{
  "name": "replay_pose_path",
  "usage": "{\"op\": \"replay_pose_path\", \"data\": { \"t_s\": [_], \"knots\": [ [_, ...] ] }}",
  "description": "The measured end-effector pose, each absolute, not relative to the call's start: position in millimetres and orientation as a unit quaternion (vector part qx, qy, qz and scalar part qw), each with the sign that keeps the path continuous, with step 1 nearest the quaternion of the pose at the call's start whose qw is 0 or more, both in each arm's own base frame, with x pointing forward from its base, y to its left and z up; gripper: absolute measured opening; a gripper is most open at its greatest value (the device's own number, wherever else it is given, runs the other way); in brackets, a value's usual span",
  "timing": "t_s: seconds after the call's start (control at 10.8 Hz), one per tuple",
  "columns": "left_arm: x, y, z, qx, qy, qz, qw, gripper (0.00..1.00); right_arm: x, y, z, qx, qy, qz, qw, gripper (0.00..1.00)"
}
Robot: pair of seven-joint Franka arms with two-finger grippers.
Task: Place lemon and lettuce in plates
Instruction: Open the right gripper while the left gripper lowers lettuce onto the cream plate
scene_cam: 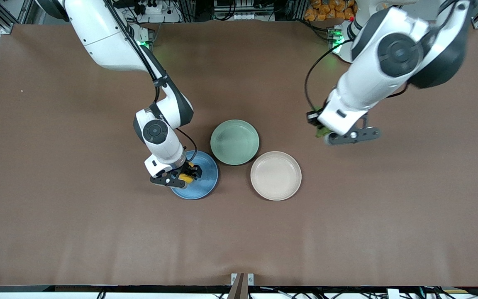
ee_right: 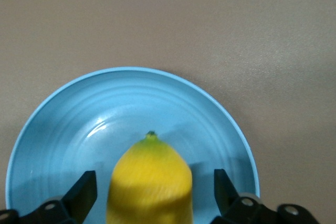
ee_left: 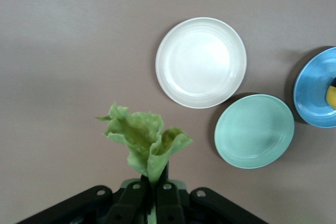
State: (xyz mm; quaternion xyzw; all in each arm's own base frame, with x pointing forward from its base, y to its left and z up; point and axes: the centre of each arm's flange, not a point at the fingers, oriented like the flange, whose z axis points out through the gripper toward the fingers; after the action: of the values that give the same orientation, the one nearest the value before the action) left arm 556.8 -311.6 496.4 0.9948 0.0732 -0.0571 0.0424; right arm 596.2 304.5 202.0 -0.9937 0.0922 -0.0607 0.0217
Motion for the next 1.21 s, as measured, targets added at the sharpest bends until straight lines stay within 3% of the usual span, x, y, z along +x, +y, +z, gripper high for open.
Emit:
{"op": "replay_pose_path", "data": {
  "t_s": [0.65,1.21],
  "knots": [
    [603,-336,379,0.990,0.095,-0.050,0.087,0.04,614,300,224,-0.992,0.101,-0.076,0.026,1.00],
    [615,-369,293,0.983,0.144,-0.015,0.116,0.04,644,284,284,-0.995,0.092,-0.018,-0.019,1.00]
  ]
}}
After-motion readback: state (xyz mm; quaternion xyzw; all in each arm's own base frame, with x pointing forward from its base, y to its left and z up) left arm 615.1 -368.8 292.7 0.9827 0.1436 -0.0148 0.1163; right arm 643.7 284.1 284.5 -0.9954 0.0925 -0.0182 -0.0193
